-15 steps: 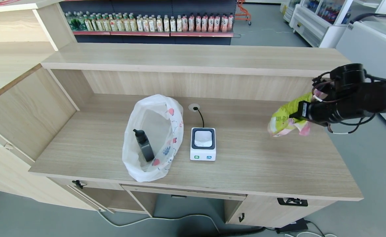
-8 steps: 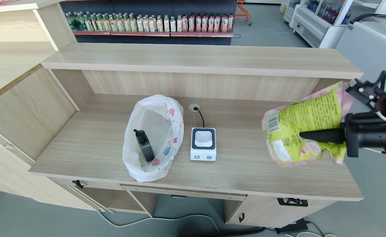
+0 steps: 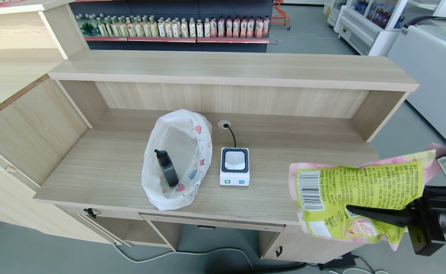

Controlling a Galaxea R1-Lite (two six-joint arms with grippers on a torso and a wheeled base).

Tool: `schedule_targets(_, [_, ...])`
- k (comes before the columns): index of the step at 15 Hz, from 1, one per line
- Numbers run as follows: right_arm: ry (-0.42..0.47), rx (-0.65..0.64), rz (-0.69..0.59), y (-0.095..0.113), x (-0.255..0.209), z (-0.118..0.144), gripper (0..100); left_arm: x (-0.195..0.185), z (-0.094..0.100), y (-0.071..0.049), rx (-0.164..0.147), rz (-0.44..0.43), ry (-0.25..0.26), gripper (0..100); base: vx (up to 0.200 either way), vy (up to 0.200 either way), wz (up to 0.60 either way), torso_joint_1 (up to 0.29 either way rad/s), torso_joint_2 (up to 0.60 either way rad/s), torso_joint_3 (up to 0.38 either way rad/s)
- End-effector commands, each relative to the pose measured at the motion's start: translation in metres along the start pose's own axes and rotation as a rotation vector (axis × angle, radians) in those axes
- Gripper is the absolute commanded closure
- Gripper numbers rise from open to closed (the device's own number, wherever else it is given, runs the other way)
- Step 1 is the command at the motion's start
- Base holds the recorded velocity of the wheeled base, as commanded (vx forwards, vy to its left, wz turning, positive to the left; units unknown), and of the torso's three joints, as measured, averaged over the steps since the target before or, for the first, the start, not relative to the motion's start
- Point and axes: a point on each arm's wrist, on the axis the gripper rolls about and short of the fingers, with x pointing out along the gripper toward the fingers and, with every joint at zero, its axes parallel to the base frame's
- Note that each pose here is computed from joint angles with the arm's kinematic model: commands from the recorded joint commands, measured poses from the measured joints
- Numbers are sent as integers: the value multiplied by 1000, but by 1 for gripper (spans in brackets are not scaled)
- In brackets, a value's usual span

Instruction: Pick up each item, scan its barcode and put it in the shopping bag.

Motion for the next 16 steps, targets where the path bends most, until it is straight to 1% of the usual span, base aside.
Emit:
schedule_targets(1, [-5,17,40,2,3,-11,100,0,0,0,0,0,-1,0,0,0,0,0,0,0])
schedule_targets(3, [-41,18,75,3,2,-11,100,0,0,0,0,0,-1,0,0,0,0,0,0,0])
schedule_targets(6, [-62,20,77,0,-2,-12,100,0,0,0,0,0,1,0,0,0,0,0,0,0])
schedule_targets(8, [-107,16,122,0,-2,-13,100,0,0,0,0,0,-1,0,0,0,0,0,0,0])
schedule_targets(11, [-106,-62,130,5,-1,-19,100,0,0,0,0,0,-1,0,0,0,0,0,0,0])
schedule_targets(13, [-118,-160,138,13,-3,-22,100,0,0,0,0,0,-1,0,0,0,0,0,0,0])
schedule_targets(14, [-154,-236,158,17,-3,-25,100,0,0,0,0,0,1,0,0,0,0,0,0,0])
schedule_targets(15, [-166,-279,163,18,-3,-27,100,0,0,0,0,0,-1,0,0,0,0,0,0,0])
schedule_targets(16, [-167,-294,165,21,-4,-27,100,0,0,0,0,0,-1,0,0,0,0,0,0,0])
